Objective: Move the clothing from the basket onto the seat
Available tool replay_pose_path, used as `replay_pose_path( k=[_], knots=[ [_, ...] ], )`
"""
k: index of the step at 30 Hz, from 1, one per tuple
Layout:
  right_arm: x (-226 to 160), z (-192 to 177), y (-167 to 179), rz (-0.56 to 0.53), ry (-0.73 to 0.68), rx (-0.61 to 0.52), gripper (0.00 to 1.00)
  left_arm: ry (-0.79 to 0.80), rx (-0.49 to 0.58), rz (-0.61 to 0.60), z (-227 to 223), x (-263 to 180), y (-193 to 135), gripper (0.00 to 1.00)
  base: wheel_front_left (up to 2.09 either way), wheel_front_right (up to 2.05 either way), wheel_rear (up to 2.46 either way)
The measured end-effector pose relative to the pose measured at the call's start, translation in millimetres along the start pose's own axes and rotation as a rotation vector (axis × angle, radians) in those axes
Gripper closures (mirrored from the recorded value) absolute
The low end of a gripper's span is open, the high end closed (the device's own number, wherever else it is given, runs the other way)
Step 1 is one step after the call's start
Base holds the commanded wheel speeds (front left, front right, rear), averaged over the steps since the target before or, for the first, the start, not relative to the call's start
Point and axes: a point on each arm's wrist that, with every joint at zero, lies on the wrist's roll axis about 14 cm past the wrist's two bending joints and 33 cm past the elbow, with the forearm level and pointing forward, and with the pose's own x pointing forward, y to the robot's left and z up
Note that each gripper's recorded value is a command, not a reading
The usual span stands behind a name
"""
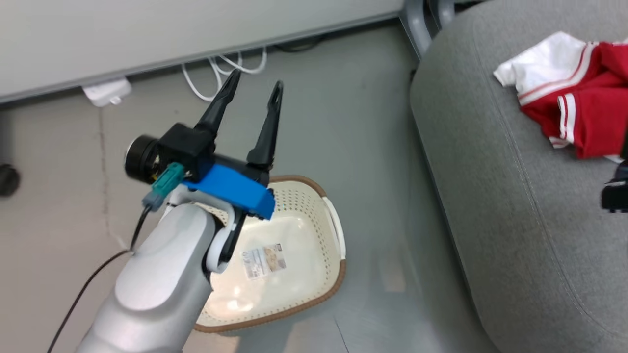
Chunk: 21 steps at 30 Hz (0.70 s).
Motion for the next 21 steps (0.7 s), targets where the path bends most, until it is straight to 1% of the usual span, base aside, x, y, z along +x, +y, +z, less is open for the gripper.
replay_pose_path(
  k=[6, 12, 17, 21],
  knots=[
    [-1, 21, 59, 0.134, -0.052, 0.091, 0.0, -0.032, 0.026, 0.164, 24, -44, 41, 0.0, 0.0, 0.0, 0.0],
    [-14, 36, 107, 0.243, -0.071, 0.165, 0.0, -0.048, 0.044, 0.286, 38, -90, 66, 0.0, 0.0, 0.0, 0.0],
    [-29, 40, 134, 0.306, -0.064, 0.213, 0.0, -0.074, 0.049, 0.365, 49, -123, 79, 0.0, 0.0, 0.0, 0.0],
    [-40, 41, 145, 0.326, -0.055, 0.247, 0.0, -0.087, 0.056, 0.415, 54, -147, 86, 0.0, 0.0, 0.0, 0.0]
  ],
)
